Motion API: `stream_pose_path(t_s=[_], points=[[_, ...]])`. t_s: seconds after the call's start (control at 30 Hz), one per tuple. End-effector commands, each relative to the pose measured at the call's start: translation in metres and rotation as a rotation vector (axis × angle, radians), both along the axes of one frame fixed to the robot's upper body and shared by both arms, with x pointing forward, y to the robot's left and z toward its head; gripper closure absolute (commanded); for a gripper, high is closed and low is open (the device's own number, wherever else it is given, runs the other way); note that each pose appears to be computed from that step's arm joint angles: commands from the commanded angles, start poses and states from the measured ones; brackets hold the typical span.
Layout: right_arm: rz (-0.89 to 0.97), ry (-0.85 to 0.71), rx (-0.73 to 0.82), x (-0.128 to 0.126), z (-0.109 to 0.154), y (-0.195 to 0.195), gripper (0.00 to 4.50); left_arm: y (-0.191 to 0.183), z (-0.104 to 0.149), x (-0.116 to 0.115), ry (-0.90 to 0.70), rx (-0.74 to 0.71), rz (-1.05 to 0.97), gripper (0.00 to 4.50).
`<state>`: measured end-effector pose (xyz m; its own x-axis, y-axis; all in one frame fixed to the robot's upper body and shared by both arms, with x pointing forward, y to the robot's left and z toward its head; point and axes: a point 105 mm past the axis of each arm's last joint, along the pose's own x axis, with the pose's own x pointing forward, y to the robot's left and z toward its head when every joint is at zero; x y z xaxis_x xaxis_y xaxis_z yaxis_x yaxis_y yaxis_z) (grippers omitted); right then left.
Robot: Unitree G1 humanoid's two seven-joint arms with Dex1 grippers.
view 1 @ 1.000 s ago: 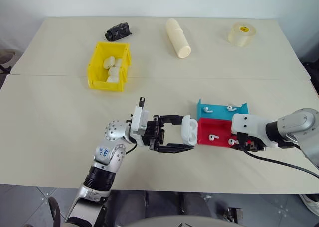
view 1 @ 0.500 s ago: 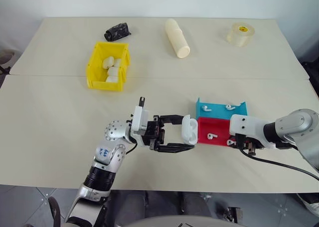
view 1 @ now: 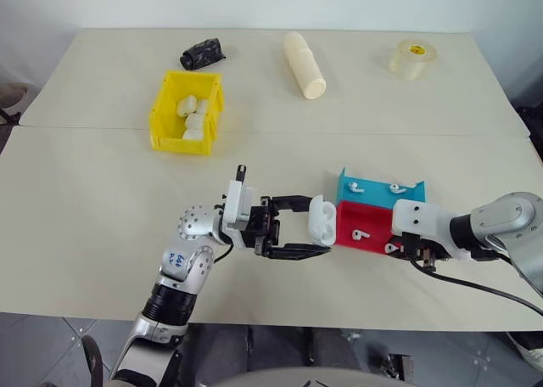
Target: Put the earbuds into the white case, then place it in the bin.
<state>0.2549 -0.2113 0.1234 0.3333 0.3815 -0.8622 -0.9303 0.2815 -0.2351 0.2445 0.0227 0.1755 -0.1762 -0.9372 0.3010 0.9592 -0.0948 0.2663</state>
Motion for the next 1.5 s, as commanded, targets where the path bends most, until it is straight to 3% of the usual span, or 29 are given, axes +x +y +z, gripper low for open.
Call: stream_pose_path(t_s=[0.03,0.27,0.4,0.67,0.97,1.1,1.2,1.3,1.5], points=[[0.005,-0.018,0.017,0.002,-0.001,0.003,3.95,0.001,0.006,0.0,-0.029,-0.019,0.012,1.7],[0.024,-0.008,0.026,-0.004,0.008,0.005,3.95,0.003,0.005,0.001,-0.03,-0.017,0.022,1.7],[0.108,-0.01,0.133,-0.015,0.022,0.016,3.95,0.004,0.005,0.002,-0.029,-0.02,0.032,1.7],[0.13,-0.133,0.186,-0.015,0.032,-0.001,3.95,0.004,0.001,0.0,-0.022,-0.018,0.038,1.7],[0.095,-0.337,0.637,-0.021,0.082,0.024,3.95,0.011,-0.001,0.001,0.012,-0.038,0.027,1.7],[0.095,-0.419,0.902,-0.021,0.1,0.044,3.95,0.008,-0.003,0.005,0.046,-0.022,0.018,1.7],[0.079,-0.535,1.185,-0.023,0.119,0.053,3.95,0.008,-0.001,0.008,0.048,-0.01,0.001,1.7],[0.077,-0.432,1.316,-0.025,0.119,0.066,3.95,0.008,0.002,0.011,0.049,-0.001,-0.012,1.7],[0.095,-0.404,1.425,-0.023,0.118,0.088,3.95,0.003,0.015,0.014,0.083,-0.041,-0.032,1.7]])
